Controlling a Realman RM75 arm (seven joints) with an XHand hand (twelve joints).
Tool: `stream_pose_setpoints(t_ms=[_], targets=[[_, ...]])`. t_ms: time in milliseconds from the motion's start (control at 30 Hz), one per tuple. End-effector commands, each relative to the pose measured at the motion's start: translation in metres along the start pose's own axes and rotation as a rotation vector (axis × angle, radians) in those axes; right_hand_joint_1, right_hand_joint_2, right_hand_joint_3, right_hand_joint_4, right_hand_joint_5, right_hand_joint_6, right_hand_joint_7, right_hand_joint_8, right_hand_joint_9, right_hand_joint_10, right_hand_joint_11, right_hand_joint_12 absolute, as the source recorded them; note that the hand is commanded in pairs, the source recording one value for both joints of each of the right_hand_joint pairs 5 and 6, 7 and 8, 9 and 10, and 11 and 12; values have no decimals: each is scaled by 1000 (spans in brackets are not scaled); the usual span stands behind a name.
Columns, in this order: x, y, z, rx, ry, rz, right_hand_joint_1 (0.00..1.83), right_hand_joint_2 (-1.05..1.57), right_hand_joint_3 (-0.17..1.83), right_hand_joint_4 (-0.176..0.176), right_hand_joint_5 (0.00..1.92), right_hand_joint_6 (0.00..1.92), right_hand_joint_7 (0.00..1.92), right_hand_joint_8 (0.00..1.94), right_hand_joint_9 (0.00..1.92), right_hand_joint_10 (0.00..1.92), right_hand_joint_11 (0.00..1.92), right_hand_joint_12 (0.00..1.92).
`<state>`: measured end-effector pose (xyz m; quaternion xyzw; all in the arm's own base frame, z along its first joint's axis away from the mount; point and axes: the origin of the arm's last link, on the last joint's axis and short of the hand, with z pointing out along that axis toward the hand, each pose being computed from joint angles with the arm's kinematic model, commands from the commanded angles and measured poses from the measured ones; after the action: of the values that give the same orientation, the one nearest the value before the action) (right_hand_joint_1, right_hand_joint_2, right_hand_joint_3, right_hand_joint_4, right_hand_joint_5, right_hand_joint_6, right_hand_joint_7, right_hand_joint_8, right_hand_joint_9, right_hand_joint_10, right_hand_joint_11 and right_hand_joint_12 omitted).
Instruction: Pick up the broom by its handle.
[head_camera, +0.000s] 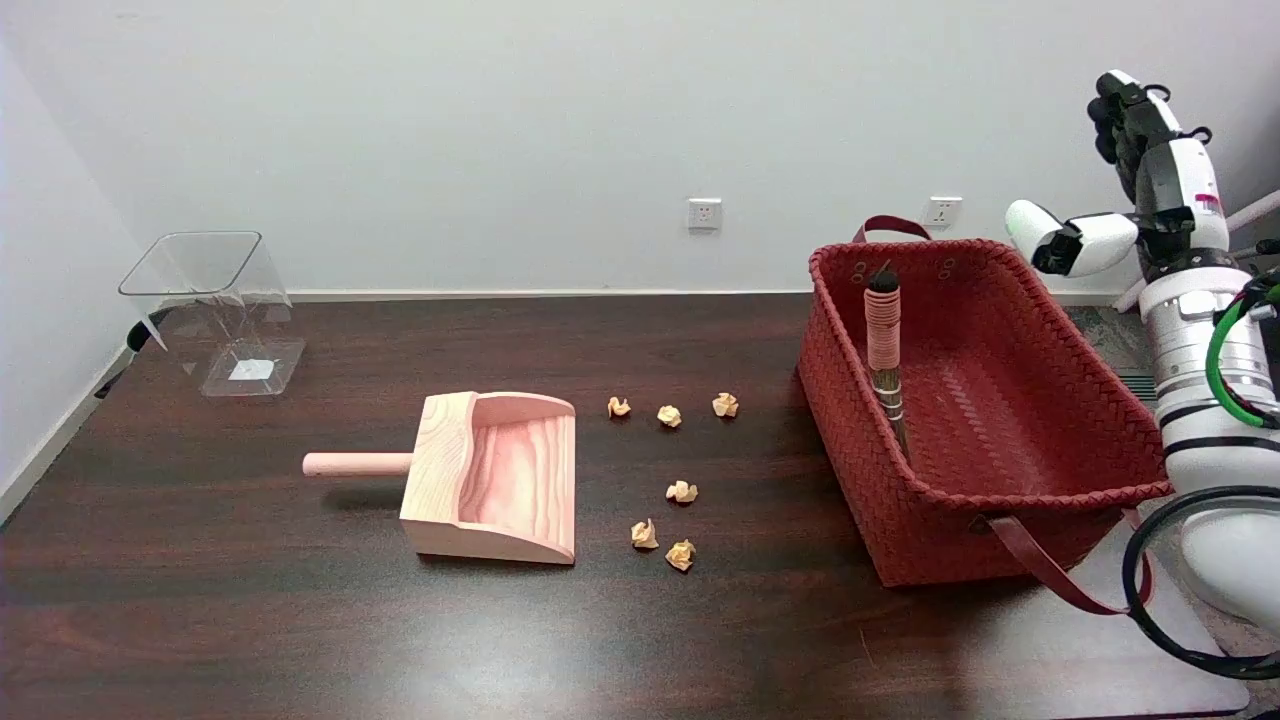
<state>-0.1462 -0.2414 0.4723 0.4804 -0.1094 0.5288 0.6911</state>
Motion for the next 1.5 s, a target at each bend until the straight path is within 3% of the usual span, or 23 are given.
stream_pose_setpoints(t_ms=[33,400,733,967,1267,1500], targets=[[2,-5,5,24,10,18,1042,-399,1686,0,193,193,249,249,193,193,193,193],[11,2,-1,-11,40,30,1044,-406,1674,0,174,174,249,249,174,174,174,174],[-10,16,-24,-87,-43,92,1042,-414,1677,0,172,172,248,248,172,172,172,172],[-25,31,-51,-175,-135,283,973,-795,1824,0,0,0,246,246,0,0,0,0],[-27,43,-75,-227,-196,269,932,-900,1099,0,0,0,189,189,0,0,0,0],[-31,40,-80,-201,-225,246,925,-962,909,0,0,0,139,139,0,0,0,0]])
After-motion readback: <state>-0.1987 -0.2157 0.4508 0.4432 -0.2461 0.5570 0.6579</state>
